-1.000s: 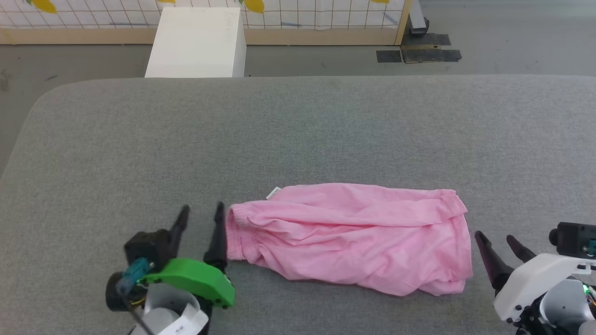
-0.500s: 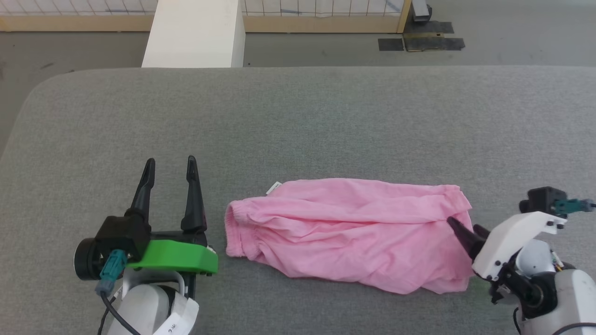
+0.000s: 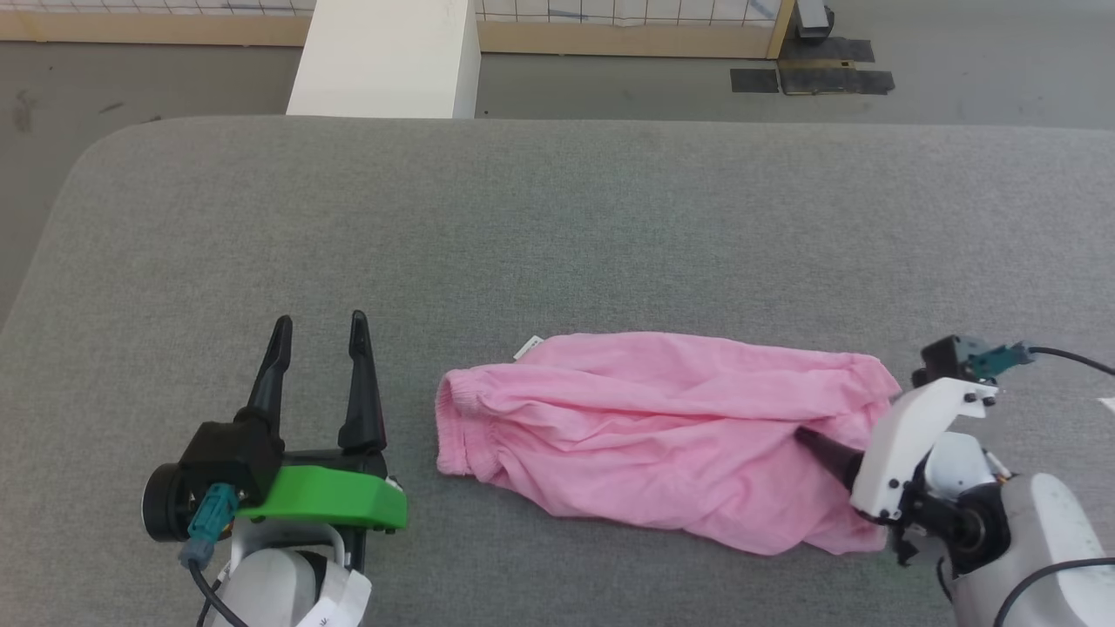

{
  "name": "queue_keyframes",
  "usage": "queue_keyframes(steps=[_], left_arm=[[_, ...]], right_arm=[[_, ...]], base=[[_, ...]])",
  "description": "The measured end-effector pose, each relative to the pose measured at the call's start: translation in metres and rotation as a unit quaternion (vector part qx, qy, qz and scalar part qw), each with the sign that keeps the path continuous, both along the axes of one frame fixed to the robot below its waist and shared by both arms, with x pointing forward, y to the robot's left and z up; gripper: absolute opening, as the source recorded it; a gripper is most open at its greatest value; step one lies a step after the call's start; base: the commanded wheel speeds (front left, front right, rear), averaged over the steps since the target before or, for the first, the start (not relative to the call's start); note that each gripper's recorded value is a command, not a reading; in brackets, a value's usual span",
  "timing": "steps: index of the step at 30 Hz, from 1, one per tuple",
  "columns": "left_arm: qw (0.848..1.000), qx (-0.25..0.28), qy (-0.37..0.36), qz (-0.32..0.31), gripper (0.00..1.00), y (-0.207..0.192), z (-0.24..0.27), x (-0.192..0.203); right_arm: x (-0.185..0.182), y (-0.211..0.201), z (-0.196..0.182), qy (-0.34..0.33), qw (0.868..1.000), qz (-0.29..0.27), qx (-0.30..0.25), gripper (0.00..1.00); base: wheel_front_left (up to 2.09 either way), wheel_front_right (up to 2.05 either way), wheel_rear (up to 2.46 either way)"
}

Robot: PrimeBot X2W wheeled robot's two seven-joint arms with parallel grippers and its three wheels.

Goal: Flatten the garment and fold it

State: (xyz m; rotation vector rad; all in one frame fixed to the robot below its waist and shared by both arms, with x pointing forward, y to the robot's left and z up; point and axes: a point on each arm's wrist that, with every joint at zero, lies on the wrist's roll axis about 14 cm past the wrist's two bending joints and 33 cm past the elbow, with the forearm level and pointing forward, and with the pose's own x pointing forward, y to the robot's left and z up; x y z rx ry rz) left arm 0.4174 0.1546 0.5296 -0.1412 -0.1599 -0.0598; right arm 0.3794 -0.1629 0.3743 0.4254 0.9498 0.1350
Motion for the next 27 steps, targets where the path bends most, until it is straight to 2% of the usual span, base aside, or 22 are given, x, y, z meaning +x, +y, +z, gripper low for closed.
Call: queue_keyframes(steps=[1,4,7,10,14,20,23,27], left_arm=[[1.0,0.0,0.0,0.0,1.0,0.0,0.0,0.0],[1.0,0.001,-0.001,-0.002,1.0,-0.001,0.0,-0.001],[1.0,0.005,-0.002,-0.006,1.0,-0.003,0.001,0.0],[1.0,0.005,-0.004,-0.012,1.0,-0.006,0.002,0.0],[1.0,0.003,-0.002,-0.017,1.0,-0.01,0.0,0.001],[1.0,0.003,0.002,-0.024,1.0,-0.014,-0.002,0.0],[1.0,0.003,0.003,-0.025,1.0,-0.014,-0.003,0.0],[1.0,0.004,0.003,-0.028,1.0,-0.015,-0.003,-0.002]], right_arm=[[0.001,0.006,0.002,-0.004,1.0,0.006,0.007,0.0],[-0.002,0.018,0.004,-0.008,1.0,0.015,0.019,0.0],[-0.001,0.013,0.007,-0.024,1.0,0.004,0.003,0.0],[0.002,-0.012,0.012,-0.043,0.998,-0.018,-0.041,0.0],[0.004,-0.059,0.023,-0.061,0.99,-0.053,-0.118,0.0],[0.001,-0.13,0.05,-0.077,0.963,-0.086,-0.244,0.0],[0.007,-0.131,0.068,-0.098,0.955,-0.08,-0.267,0.0],[0.018,-0.1,0.091,-0.127,0.955,-0.036,-0.266,0.0]], base=[[0.0,0.0,0.0],[0.0,0.0,0.0],[0.0,0.0,0.0],[0.0,0.0,0.0],[0.0,0.0,0.0],[0.0,0.0,0.0],[0.0,0.0,0.0],[0.0,0.0,0.0]])
